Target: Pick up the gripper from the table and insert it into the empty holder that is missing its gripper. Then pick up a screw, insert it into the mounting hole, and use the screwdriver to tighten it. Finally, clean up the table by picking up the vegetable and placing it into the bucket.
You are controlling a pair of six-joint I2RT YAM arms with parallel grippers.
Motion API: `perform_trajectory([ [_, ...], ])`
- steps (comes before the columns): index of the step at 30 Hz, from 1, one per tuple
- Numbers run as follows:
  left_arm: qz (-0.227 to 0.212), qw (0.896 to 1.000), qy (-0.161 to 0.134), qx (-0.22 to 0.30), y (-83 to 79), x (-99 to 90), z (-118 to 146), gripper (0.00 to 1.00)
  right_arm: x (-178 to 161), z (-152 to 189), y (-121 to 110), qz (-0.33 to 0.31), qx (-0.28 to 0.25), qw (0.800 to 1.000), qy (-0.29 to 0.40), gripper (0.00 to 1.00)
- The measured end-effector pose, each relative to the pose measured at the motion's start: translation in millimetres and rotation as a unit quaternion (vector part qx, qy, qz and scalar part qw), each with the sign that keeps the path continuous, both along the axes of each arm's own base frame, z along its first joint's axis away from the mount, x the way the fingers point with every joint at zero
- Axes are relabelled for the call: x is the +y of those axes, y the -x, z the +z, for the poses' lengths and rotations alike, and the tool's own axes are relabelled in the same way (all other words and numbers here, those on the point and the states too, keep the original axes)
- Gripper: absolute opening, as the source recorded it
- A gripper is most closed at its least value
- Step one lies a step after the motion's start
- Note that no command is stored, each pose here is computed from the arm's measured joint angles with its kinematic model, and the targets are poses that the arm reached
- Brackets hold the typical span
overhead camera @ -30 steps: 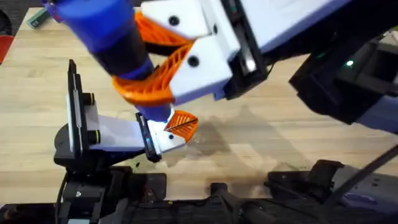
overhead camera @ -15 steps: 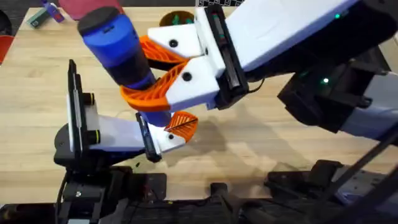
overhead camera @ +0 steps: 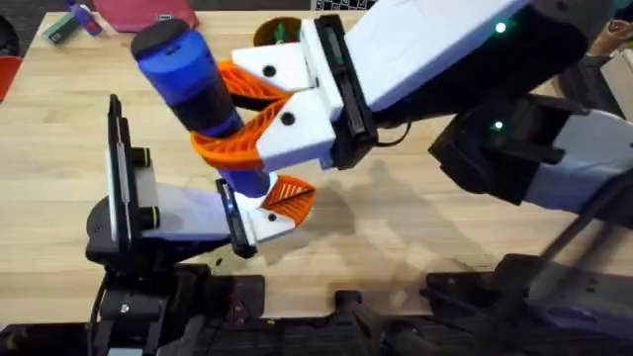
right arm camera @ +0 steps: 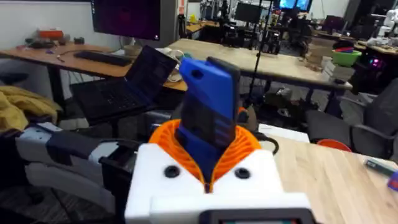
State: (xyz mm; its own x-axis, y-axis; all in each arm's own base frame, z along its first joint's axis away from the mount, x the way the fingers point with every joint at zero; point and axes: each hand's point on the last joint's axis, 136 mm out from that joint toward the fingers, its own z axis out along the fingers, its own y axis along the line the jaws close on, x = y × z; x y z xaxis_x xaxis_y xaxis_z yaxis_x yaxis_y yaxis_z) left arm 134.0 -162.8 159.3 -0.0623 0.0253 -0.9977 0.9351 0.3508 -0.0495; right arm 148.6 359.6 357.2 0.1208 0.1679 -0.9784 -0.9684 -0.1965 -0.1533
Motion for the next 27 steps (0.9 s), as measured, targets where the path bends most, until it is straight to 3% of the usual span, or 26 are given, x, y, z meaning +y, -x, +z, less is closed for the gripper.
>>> perform_trajectory([
  [27,0.0,1.0,0.0,0.0,0.0,0.0,0.0,0.006,3.1,-9.4,-8.3,-0.001,0.004,1.0,0.006,0.024],
])
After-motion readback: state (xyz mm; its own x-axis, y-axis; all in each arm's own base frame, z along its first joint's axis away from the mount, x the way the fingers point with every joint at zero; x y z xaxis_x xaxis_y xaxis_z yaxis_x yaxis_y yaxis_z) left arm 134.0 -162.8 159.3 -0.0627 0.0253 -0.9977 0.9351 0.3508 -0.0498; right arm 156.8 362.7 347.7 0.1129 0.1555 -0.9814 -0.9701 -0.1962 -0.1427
